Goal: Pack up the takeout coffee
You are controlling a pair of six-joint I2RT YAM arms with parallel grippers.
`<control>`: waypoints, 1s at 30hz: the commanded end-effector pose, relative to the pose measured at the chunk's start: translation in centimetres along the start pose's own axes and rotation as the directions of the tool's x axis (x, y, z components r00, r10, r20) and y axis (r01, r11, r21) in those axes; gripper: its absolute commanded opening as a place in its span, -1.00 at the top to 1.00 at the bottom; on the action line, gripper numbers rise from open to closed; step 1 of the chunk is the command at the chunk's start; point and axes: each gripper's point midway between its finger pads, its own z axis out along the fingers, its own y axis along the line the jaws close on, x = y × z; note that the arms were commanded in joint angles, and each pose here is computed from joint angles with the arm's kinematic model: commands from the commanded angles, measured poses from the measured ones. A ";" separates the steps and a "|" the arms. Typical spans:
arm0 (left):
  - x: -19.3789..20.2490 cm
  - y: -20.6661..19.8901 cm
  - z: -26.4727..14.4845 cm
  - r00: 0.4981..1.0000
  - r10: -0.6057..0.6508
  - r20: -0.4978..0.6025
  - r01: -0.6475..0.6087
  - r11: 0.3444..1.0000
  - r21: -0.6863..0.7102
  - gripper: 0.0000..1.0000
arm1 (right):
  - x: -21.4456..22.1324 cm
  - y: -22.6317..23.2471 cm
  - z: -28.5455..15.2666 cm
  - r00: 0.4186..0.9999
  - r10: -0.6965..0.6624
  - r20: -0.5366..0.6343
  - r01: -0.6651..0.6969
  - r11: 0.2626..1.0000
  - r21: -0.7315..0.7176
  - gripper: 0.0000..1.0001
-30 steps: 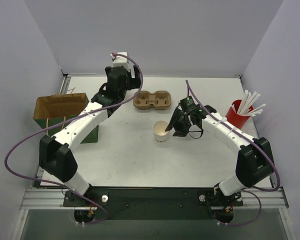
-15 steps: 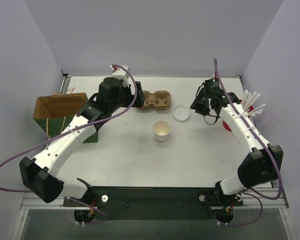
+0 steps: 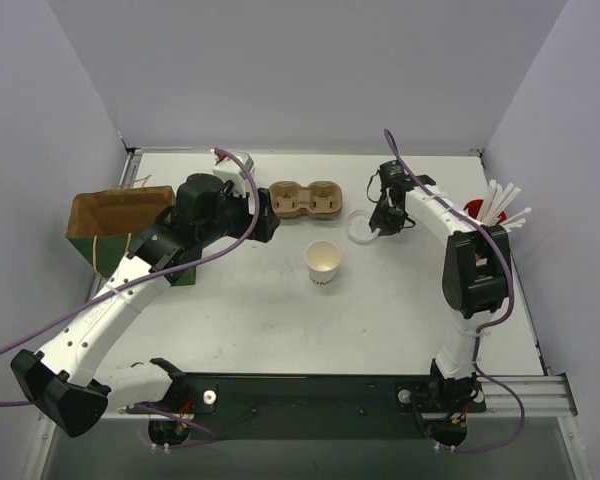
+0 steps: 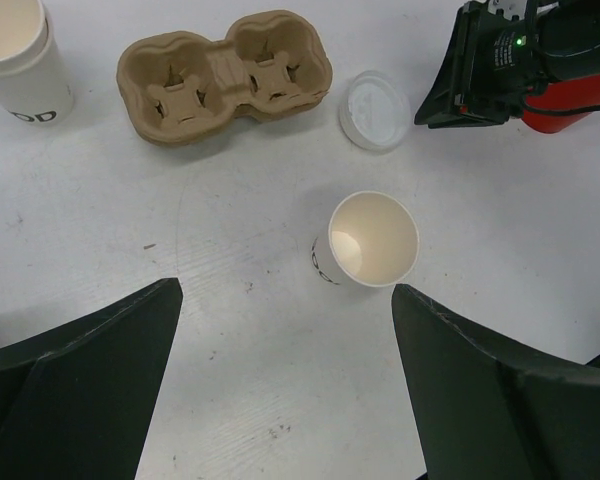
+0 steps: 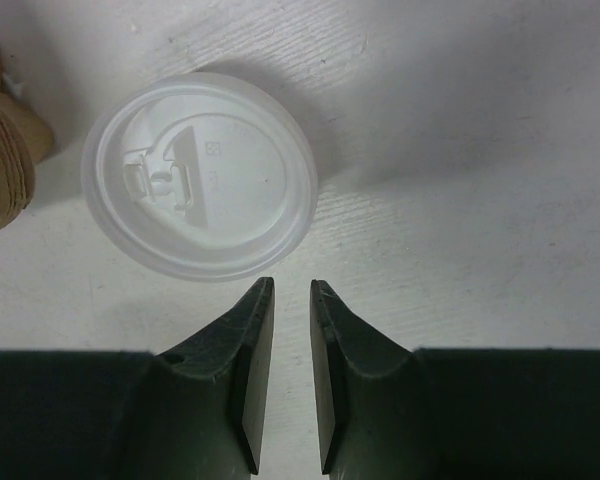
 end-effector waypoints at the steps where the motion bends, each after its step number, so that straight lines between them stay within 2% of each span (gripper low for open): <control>1: 0.4 -0.2 -0.6 1.000 0.017 -0.003 -0.016 1.000 0.025 -0.95 | -1.3 1.1 -0.6 0.998 -0.035 0.055 0.035 0.999 0.003 0.65; 8: 0.2 -0.1 -0.5 1.000 0.023 0.004 -0.023 1.000 0.018 -0.95 | -1.9 5.2 -1.8 0.974 -0.179 0.140 0.178 0.984 0.013 0.64; 10: -0.1 0.1 -0.6 1.000 0.029 0.007 -0.029 1.000 0.008 -0.95 | -1.8 6.5 -1.3 0.971 -0.203 0.128 0.203 0.979 0.016 0.64; 30: 0.0 0.7 -0.4 1.000 0.029 -0.007 -0.029 0.999 -0.016 -0.95 | -1.8 8.0 1.7 0.968 -0.240 0.079 0.235 0.970 0.066 0.72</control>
